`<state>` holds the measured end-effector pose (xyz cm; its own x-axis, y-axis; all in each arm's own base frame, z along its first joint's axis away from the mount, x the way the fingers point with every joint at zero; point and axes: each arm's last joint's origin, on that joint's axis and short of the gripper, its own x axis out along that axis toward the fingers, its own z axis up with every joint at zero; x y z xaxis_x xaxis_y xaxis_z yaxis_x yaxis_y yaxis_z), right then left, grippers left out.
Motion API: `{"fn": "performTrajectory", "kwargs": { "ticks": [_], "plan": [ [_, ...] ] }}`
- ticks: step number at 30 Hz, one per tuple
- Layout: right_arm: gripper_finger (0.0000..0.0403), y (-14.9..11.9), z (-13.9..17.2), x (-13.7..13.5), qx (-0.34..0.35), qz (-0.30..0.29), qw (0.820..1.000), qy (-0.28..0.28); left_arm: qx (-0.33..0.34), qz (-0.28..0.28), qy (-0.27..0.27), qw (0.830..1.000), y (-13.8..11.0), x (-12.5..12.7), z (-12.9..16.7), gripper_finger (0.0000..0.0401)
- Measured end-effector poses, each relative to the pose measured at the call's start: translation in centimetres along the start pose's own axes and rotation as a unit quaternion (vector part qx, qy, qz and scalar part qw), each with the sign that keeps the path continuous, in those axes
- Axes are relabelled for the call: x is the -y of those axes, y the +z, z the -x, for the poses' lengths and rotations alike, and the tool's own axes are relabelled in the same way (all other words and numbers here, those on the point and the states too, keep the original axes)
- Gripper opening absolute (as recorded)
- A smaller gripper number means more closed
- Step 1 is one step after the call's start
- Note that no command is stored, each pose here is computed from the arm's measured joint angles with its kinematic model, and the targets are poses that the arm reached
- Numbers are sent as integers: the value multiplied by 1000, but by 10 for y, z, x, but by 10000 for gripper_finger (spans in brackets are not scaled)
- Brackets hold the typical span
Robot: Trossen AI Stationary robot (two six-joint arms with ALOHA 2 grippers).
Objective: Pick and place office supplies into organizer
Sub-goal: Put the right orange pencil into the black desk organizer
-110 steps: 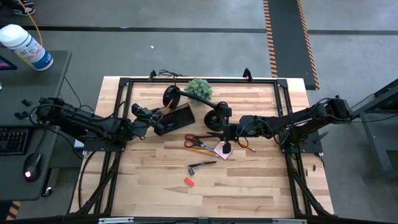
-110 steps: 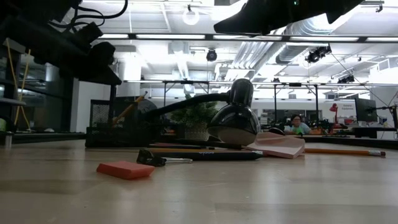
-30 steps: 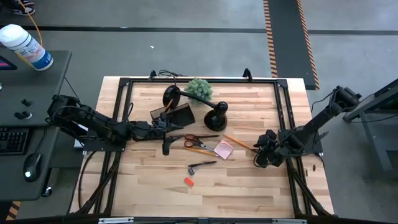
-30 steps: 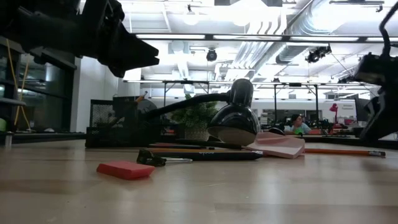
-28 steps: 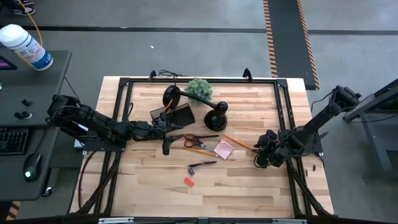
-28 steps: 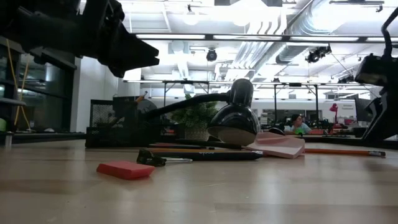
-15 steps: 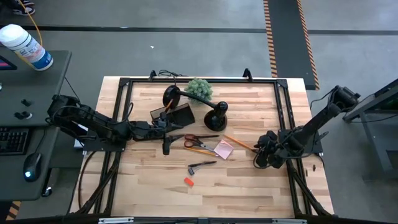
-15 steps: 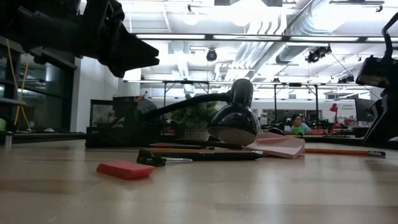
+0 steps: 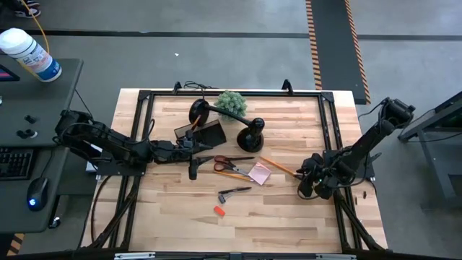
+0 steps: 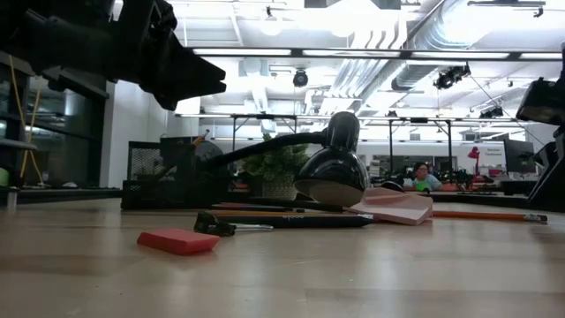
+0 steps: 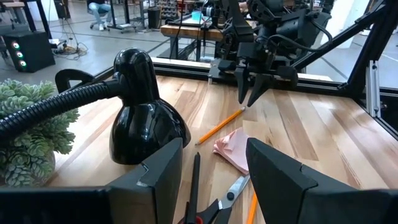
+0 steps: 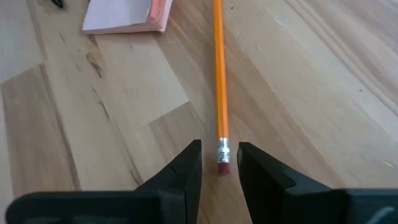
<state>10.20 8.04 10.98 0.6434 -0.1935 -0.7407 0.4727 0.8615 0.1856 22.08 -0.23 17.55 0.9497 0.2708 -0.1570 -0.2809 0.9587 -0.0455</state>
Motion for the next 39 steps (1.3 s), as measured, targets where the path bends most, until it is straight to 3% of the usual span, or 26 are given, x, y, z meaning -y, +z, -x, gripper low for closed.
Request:
{"fn": "performTrajectory", "kwargs": {
  "ticks": [23,27,33,39],
  "plan": [
    [93,-6,-7,-1,-19,2,1000,-18,0,-1,0,1000,0,0,0,168],
    [74,-7,-10,-2,-21,1,999,-25,0,-1,0,1000,0,0,0,168],
    [12,-9,-11,-4,-27,2,999,-24,1,1,1,1000,0,0,0,168],
    [7,-8,-11,-5,-24,11,999,-19,10,4,0,1000,2,0,0,168]
  ]
}}
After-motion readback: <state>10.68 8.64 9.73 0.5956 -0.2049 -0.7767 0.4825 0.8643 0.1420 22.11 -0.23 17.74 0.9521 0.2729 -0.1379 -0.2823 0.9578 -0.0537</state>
